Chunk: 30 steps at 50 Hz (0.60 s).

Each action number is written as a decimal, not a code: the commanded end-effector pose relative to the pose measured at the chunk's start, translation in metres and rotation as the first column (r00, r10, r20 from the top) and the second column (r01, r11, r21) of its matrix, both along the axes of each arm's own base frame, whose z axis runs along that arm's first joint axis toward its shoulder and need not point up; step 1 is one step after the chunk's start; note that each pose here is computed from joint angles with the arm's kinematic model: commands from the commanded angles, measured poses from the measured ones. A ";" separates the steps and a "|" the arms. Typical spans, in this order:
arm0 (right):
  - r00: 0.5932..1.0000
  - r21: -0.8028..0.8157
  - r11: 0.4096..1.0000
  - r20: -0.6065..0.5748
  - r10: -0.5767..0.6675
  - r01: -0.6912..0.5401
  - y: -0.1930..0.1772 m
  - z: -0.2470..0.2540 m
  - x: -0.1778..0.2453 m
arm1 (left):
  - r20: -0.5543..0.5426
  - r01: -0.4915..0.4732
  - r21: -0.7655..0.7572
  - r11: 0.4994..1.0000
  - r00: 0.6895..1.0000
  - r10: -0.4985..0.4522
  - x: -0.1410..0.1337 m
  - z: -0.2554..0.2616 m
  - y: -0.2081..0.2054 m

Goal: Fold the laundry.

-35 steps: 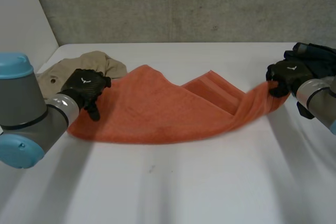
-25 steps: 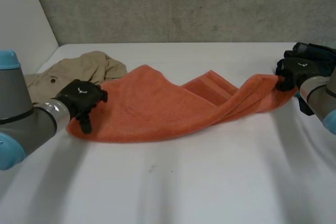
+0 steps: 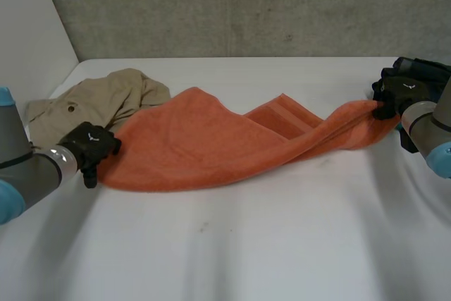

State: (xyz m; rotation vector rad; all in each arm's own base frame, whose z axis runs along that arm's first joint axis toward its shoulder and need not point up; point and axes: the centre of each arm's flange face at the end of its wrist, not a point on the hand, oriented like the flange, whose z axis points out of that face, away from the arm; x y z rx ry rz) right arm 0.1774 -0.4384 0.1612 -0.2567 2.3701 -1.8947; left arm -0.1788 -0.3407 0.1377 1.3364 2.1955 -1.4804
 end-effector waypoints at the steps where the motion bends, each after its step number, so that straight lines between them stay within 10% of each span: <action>1: 1.000 0.006 1.000 -0.004 0.013 -0.013 0.003 -0.001 0.003 | 0.004 0.018 -0.024 1.000 1.000 -0.018 -0.002 -0.005 -0.003; 14: 0.998 0.020 0.999 -0.028 0.049 -0.048 0.016 0.001 0.010 | -0.196 -0.022 -0.106 0.994 0.981 0.001 -0.008 0.029 -0.012; 30: 0.955 -0.232 0.953 -0.266 0.133 -0.197 0.067 0.136 -0.008 | -0.589 -0.104 -0.402 0.910 0.790 -0.170 -0.006 0.223 0.059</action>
